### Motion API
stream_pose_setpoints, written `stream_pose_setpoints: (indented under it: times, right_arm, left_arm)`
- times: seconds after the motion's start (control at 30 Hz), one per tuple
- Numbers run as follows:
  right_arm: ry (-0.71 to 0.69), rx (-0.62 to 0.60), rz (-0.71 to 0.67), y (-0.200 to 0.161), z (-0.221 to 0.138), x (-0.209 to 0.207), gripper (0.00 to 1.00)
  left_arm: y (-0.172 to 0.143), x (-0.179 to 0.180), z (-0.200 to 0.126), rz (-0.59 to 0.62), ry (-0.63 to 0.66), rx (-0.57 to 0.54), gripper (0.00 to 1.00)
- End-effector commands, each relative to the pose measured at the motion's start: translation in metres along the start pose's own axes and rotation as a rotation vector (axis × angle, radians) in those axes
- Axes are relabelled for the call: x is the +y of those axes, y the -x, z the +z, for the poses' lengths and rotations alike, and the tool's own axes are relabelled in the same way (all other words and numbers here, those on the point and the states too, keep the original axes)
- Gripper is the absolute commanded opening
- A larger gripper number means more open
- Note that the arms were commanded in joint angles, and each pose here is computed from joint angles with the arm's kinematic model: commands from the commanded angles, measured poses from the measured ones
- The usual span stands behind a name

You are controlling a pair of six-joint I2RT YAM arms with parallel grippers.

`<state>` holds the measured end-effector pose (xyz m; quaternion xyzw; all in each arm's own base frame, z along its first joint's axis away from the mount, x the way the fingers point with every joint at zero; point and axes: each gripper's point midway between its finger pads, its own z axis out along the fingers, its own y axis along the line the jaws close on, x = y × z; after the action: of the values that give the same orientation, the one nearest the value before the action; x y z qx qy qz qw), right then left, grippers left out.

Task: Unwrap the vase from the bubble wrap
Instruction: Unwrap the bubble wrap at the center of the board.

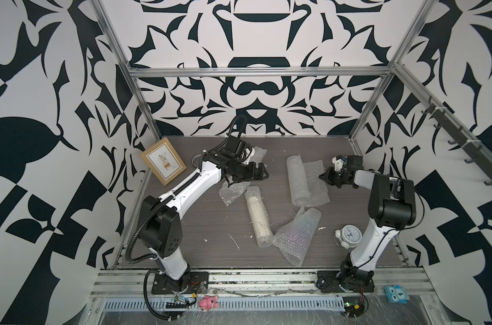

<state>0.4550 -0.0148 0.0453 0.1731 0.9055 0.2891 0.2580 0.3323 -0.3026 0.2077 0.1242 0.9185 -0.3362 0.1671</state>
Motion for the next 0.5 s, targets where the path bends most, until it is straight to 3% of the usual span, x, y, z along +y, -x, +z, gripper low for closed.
stream_pose_setpoints:
  times: [0.0,0.17,0.33,0.47]
  right_arm:
    - [-0.022,-0.032,-0.031,0.015,-0.009,0.001,0.00]
    - [-0.072,-0.049,-0.044,0.022,-0.019,-0.002,0.03]
    - [-0.153,-0.094,-0.048,0.032,-0.041,-0.001,0.44]
    - [-0.237,-0.171,-0.026,0.036,-0.068,0.002,0.58]
  left_arm:
    - [0.006,-0.008,-0.008,0.035,0.001,-0.007,1.00]
    - [0.011,-0.012,-0.013,0.068,0.005,-0.015,1.00]
    - [0.015,-0.014,-0.017,0.119,0.006,-0.033,0.99]
    - [0.020,-0.020,-0.020,0.190,-0.013,-0.057,0.99]
